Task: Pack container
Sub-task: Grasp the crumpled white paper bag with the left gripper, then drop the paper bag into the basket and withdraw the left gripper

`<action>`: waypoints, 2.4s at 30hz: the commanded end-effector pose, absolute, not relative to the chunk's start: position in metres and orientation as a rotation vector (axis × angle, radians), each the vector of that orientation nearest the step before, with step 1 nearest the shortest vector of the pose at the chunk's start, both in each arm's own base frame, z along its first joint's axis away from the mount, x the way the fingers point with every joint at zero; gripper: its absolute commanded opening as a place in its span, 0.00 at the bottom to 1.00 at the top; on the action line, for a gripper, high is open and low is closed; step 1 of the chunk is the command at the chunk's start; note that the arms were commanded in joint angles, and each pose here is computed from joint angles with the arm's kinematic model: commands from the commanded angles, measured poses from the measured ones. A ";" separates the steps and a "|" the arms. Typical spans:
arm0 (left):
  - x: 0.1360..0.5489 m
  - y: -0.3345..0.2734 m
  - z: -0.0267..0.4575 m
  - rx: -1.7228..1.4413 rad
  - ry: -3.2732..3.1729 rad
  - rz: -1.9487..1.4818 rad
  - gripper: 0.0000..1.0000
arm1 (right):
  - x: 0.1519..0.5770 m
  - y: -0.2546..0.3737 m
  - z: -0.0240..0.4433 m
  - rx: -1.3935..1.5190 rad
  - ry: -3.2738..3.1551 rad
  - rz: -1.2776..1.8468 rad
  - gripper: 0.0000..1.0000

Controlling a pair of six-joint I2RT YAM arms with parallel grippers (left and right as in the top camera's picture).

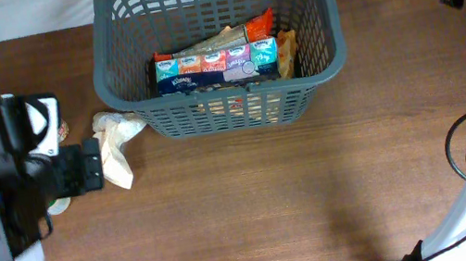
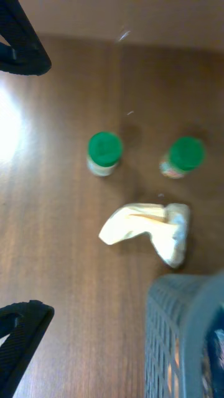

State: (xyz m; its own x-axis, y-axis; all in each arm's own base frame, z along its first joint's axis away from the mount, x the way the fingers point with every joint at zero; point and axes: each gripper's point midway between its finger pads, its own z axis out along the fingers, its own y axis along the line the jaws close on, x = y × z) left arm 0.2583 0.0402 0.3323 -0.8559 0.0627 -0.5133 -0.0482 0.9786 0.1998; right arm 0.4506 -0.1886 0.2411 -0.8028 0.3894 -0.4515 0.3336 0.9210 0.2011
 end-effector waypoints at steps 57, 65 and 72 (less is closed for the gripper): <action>0.491 -0.162 0.339 1.494 1.788 0.056 0.02 | 0.449 -0.187 0.247 0.521 2.563 0.171 0.99; 0.472 -0.262 0.237 1.796 1.843 -0.023 0.02 | 0.449 -0.187 0.247 0.521 2.563 0.171 0.99; 0.451 -0.283 0.227 1.741 1.988 -0.001 0.99 | 0.449 -0.187 0.247 0.521 2.563 0.171 0.99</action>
